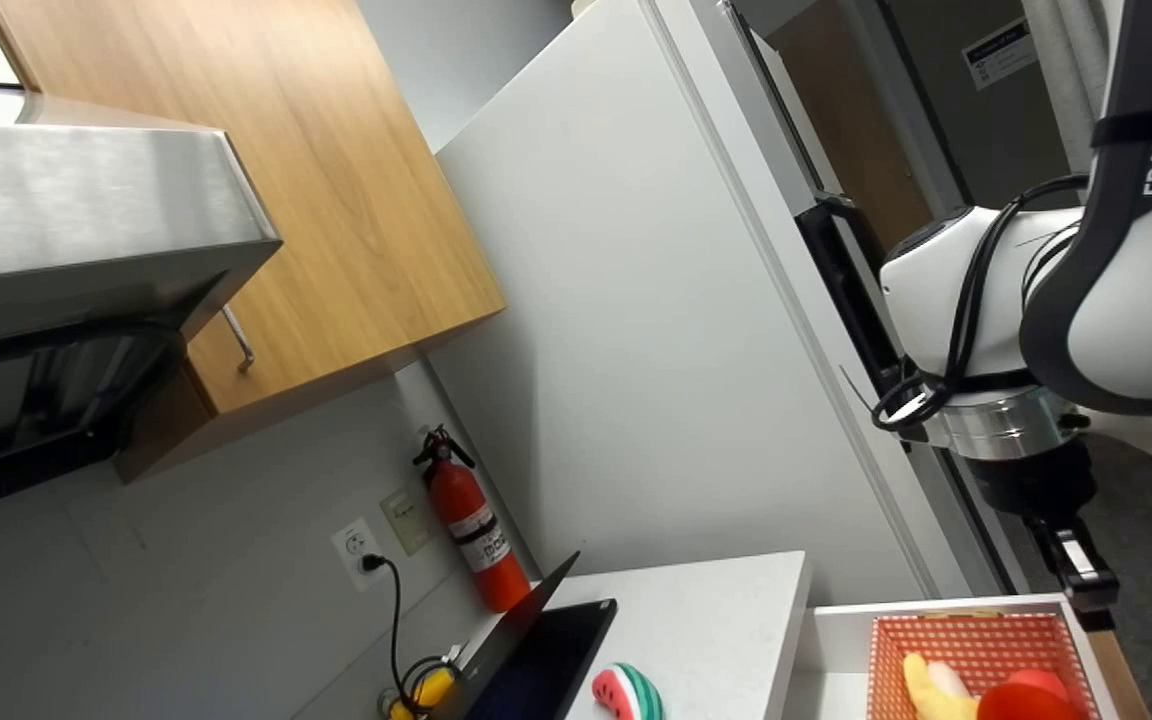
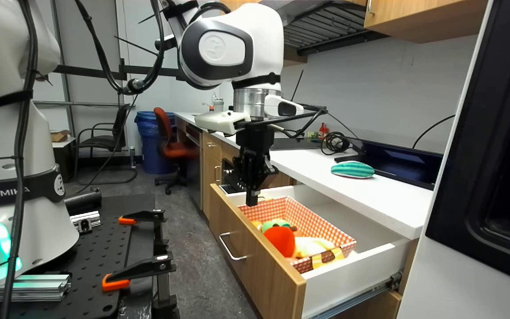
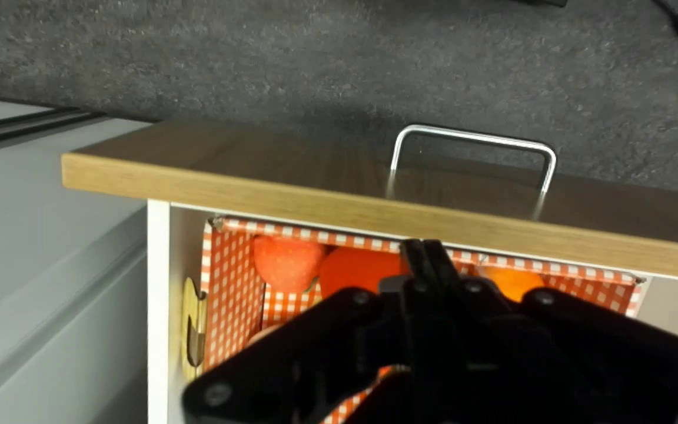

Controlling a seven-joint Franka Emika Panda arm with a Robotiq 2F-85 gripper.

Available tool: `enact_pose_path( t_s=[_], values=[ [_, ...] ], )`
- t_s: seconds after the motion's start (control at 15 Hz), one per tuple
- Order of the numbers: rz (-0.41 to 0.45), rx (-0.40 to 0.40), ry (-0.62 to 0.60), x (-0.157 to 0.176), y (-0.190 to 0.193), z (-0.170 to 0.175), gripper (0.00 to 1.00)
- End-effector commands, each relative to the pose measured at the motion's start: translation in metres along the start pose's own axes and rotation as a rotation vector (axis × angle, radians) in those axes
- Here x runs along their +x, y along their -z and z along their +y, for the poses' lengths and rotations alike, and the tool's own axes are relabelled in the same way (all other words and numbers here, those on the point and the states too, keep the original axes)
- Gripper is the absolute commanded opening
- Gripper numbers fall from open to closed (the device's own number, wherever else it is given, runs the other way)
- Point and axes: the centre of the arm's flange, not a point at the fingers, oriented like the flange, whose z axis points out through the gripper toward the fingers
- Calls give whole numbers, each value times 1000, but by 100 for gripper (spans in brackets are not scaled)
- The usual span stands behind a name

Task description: Open the drawer, pick up the orange plush toy, put it in the box that is in the drawer and close the drawer

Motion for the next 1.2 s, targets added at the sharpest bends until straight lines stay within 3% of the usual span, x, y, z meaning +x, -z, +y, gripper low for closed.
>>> enact_pose_path(
  t_s=[0.0,1.13],
  values=[
    [-66,27,-72,-34,4,-2,0],
    [-192,46,-233,-14,-52,48,0]
  ],
)
